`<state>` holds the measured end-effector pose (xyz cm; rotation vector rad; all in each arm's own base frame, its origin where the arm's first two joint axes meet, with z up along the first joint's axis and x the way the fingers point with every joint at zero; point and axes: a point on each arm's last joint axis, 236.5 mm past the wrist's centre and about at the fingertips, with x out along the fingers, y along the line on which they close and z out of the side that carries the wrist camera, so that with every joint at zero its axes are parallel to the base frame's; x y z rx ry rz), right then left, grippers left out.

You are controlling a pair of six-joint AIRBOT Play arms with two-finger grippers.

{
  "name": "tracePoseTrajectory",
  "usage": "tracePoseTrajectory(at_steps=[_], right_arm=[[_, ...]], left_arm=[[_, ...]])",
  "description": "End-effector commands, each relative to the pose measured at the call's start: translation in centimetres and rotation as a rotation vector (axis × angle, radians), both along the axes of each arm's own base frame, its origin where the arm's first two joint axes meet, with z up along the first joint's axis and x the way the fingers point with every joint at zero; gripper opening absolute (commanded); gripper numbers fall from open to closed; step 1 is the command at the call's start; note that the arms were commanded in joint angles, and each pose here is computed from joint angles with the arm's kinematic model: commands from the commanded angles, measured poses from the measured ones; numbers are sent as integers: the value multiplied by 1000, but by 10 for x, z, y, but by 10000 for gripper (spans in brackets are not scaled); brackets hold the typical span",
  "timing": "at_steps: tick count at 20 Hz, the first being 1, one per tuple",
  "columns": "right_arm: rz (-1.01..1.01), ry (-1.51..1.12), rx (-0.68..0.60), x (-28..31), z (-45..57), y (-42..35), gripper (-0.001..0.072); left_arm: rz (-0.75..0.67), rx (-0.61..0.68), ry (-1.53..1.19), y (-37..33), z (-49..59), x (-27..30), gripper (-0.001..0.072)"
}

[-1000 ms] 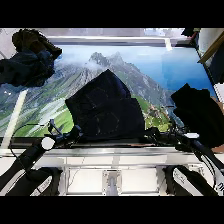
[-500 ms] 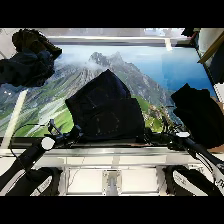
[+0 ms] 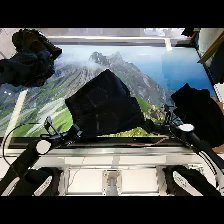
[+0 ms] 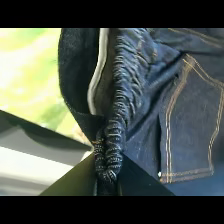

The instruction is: Fold the clothes and pants, and hang the long-sleeved shirts on hangers.

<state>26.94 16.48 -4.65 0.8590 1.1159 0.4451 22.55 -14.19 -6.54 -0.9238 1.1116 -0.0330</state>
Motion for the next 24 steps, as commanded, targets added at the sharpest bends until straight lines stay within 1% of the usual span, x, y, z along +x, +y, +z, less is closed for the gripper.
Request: tracePoseTrajectory(at_steps=[1, 3, 6, 8, 10, 12, 15, 17, 21, 24], right_arm=[[73, -64, -69, -7, 32, -3, 10], [122, -97, -147, -21, 52, -10, 10], [197, -151, -212, -54, 94, -14, 10], [161, -254, -221, -55, 131, -16, 9], [121, -347, -231, -43, 164, -19, 8], [116, -363, -256, -21, 171, -23, 8], [161, -342, -269, 30, 155, -20, 9], [193, -354, -280, 73, 141, -6, 9], [293, -422, -314, 161, 126, 57, 9], [294, -473, -318, 231, 123, 84, 9]], left_arm=[[-136, 101, -13, 9, 9, -29, 48], [-165, 160, -17, 21, 22, -42, 48], [-228, 210, -44, 30, 57, -62, 47], [-240, 266, -72, 41, 81, -65, 46], [-218, 359, -112, 61, 104, -57, 45], [-207, 469, -83, 82, 112, -47, 45], [-347, 558, -1, 80, 100, -33, 46], [-392, 610, 79, 83, 81, -21, 47], [-414, 732, 195, 104, 58, -2, 48], [-350, 859, 155, 130, 73, 23, 48]])
